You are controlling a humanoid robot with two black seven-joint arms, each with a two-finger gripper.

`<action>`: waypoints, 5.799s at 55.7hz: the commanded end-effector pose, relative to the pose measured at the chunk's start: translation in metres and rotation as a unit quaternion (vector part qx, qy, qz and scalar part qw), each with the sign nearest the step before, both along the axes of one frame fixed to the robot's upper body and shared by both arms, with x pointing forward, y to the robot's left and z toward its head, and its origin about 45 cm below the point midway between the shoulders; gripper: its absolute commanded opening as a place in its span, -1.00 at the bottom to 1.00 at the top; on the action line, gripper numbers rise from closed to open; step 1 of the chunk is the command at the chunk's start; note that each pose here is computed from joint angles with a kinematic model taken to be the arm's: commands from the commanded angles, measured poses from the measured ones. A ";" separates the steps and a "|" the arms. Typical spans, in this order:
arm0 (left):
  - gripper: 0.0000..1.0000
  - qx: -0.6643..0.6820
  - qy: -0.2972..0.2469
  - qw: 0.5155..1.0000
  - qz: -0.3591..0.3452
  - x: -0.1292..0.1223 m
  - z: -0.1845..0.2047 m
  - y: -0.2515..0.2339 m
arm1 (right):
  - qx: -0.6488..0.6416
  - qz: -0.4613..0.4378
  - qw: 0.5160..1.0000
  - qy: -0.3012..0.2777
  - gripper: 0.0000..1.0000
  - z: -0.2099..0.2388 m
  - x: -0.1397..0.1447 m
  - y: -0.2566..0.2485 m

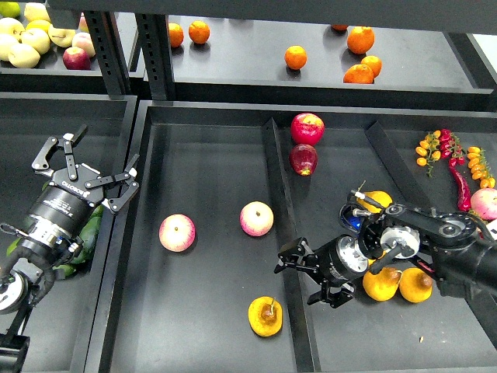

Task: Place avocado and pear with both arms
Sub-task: 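Move the right gripper toward the yellow pear near the robot, then lower the right gripper onto the yellow pear and close it, then lift the pear and carry it into the bin of yellow pears, then set the pear down among the yellow pears and open the right gripper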

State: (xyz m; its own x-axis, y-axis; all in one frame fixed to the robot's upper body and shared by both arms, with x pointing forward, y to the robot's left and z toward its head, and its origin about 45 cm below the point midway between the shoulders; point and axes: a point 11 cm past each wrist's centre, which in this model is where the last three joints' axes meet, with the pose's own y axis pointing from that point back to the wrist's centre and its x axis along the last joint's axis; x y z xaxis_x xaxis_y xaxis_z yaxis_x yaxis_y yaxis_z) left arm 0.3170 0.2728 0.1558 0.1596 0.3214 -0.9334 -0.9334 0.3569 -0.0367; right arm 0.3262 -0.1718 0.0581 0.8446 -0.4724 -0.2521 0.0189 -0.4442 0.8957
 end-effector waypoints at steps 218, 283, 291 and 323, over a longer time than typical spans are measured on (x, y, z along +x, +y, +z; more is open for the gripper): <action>0.99 0.000 -0.002 1.000 -0.006 0.000 0.000 -0.004 | -0.022 -0.193 0.980 0.035 -0.71 0.028 0.014 -0.135; 0.99 0.000 0.001 1.000 -0.005 -0.001 0.000 -0.004 | -0.043 -0.196 0.978 0.052 0.22 0.001 -0.003 -0.142; 0.99 0.000 0.002 1.000 -0.004 -0.001 -0.001 -0.004 | -0.047 -0.194 0.979 0.046 0.39 0.006 0.000 -0.146; 0.99 0.001 0.014 1.000 0.004 -0.006 -0.008 0.001 | 0.179 -0.347 0.919 -0.053 0.99 0.092 0.076 -0.143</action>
